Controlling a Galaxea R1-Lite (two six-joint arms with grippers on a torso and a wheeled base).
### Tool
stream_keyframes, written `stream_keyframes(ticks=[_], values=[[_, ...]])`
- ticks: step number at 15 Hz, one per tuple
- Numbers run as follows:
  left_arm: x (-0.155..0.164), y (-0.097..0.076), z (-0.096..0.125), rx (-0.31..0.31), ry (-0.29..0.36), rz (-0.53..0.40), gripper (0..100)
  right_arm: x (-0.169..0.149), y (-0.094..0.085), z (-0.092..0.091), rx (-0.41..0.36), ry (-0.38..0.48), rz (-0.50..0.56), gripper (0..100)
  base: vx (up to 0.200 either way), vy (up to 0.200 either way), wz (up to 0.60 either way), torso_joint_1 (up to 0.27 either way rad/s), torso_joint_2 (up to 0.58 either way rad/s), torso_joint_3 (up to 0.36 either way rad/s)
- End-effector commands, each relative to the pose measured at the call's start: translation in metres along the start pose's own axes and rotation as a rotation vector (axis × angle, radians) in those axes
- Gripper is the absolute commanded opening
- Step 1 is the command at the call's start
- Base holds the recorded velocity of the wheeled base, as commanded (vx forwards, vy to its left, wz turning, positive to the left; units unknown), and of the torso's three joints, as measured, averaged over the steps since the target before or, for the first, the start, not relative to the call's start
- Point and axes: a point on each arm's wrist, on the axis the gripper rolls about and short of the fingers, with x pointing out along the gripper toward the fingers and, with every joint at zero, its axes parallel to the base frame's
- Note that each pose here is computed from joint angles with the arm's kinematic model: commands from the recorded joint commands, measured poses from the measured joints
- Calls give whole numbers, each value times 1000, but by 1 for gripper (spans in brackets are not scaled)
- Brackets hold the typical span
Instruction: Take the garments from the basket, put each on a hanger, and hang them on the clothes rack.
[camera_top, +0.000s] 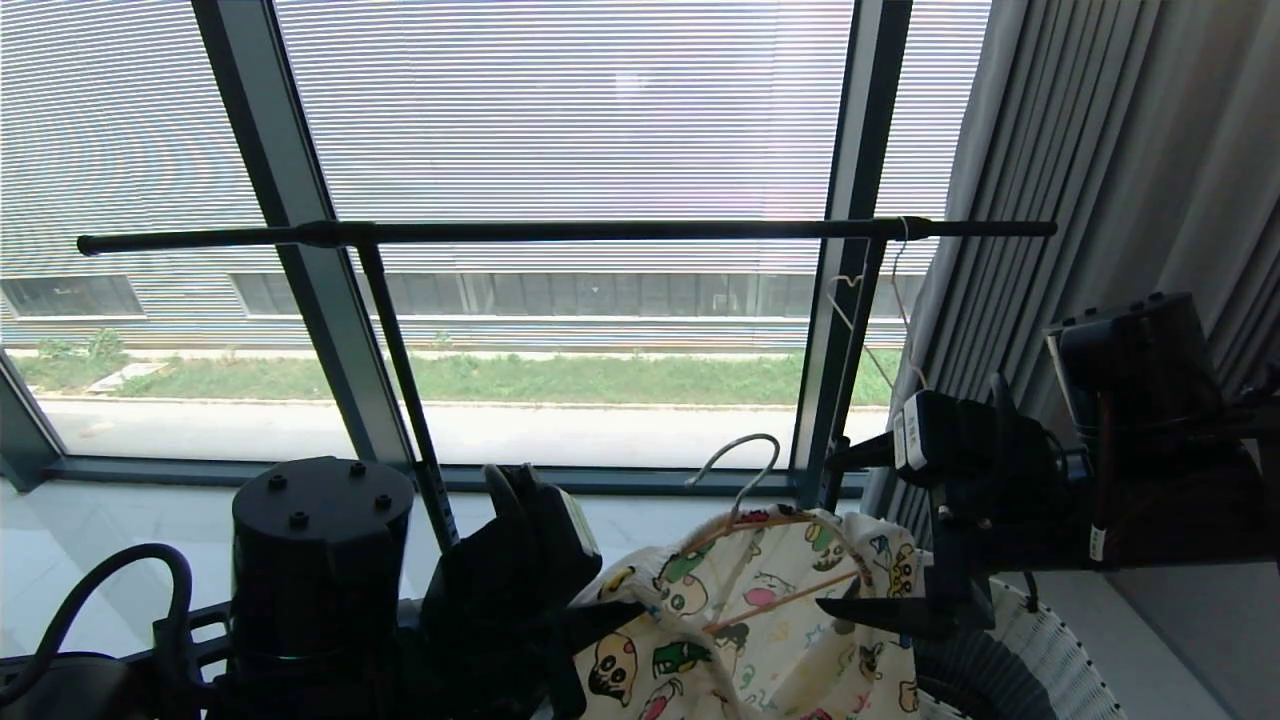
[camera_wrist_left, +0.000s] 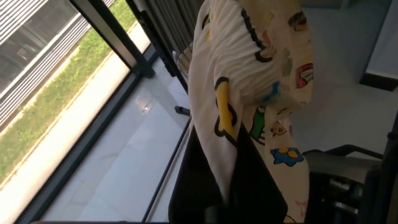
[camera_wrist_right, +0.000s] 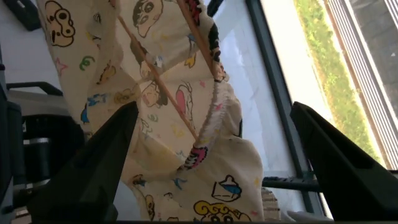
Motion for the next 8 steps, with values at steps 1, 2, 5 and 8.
stream_keyframes(ticks=[1,2,5,8], values=[[0,-1,0,2,-2,-2,0,22,2,-3,4,29,54,100,0,0,0,0,0,0],[-2,-1,2,4,-8,2,0,28,1,-4,4,39,63,100,0,0,0,0,0,0],[-6,-1,5,10,-25,6,0,40,-1,-13,18,94,53,100,0,0,0,0,0,0],[-8,-1,7,11,-35,10,0,43,-5,-16,25,111,36,100,0,0,0,0,0,0]])
